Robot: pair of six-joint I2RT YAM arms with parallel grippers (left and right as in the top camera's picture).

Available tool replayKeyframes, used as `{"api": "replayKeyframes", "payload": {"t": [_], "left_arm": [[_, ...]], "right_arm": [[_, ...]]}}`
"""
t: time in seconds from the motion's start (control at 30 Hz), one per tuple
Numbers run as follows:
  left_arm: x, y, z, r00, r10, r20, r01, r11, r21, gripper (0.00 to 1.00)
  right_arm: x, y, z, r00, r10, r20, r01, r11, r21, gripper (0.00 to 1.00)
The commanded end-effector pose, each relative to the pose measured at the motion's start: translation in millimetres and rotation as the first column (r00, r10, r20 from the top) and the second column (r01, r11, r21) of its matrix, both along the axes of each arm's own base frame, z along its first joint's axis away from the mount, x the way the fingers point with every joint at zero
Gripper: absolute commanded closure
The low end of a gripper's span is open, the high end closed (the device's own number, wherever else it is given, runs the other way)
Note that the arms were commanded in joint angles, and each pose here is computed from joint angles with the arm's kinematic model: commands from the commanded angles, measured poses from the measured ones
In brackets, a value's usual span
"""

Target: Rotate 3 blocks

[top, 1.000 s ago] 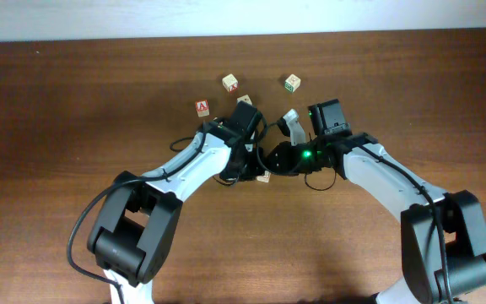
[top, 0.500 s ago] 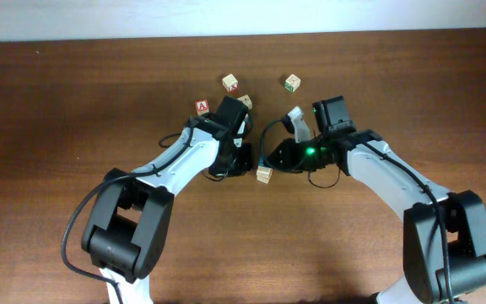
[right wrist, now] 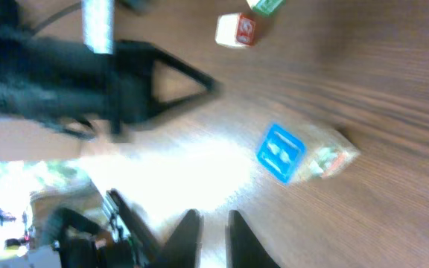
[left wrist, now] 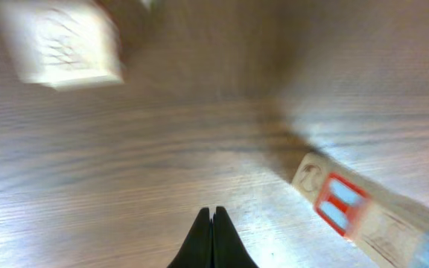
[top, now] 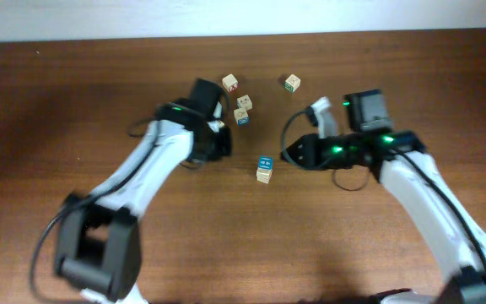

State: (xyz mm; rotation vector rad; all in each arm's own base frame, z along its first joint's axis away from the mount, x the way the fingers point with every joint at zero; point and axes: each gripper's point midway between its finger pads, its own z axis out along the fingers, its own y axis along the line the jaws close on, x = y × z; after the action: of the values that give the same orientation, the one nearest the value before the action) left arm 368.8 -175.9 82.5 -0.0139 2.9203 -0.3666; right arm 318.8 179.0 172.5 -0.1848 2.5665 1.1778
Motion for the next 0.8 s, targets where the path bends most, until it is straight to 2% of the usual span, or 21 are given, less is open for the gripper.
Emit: {"api": "replayKeyframes", "payload": {"t": [0.0,0.03,0.07,0.1,0.2,0.23,0.27,0.37,0.43,0.53,0.7,0.77], "left_arm": [[20,30,98,0.961,0.047,0.272,-0.044,0.999,-0.016,1.0],[18,35,113,0.95,0.061,0.305,-0.054,0.998,-0.029,0.94],[11,40,127,0.944,0.069,0.323,-0.06,0.998,-0.037,0.44],[4,42,130,0.947,0.068,0.315,-0.06,0.998,-0.034,0.01],[3,42,133,0.945,0.068,0.319,-0.058,0.998,-0.039,0.01],[3,42,133,0.946,0.068,0.318,-0.058,0.998,-0.039,0.01],[3,42,133,0.946,0.068,0.318,-0.058,0.998,-0.039,0.01],[3,42,132,0.946,0.067,0.317,-0.058,0.998,-0.039,0.01],[3,42,132,0.946,0.068,0.317,-0.058,0.998,-0.039,0.01],[3,42,132,0.946,0.067,0.316,-0.058,0.998,-0.038,0.01],[3,42,132,0.946,0.068,0.316,-0.058,0.998,-0.039,0.01],[3,42,132,0.946,0.067,0.316,-0.058,0.998,-0.038,0.01]], "right_arm": [[0,-43,35,0.984,-0.068,0.168,0.096,0.981,-0.17,0.72],[-5,-58,43,0.976,-0.099,0.192,0.141,0.965,-0.22,0.7],[-12,-76,54,0.963,-0.146,0.225,0.207,0.938,-0.279,0.67],[-19,-89,65,0.949,-0.178,0.26,0.259,0.911,-0.321,0.61],[-46,-122,107,0.887,-0.246,0.392,0.403,0.826,-0.394,0.24],[-58,-130,119,0.866,-0.259,0.428,0.438,0.805,-0.4,0.08],[-69,-135,126,0.849,-0.268,0.455,0.464,0.789,-0.402,0.01],[-103,-143,140,0.815,-0.278,0.509,0.504,0.773,-0.385,0.01],[-113,-143,147,0.796,-0.28,0.537,0.518,0.774,-0.365,0.01],[-114,-144,148,0.793,-0.28,0.541,0.52,0.774,-0.362,0.01],[-110,-161,140,0.777,-0.301,0.552,0.572,0.704,-0.421,0.01],[-101,-165,140,0.754,-0.24,0.612,0.577,0.686,-0.443,0.01]]}}
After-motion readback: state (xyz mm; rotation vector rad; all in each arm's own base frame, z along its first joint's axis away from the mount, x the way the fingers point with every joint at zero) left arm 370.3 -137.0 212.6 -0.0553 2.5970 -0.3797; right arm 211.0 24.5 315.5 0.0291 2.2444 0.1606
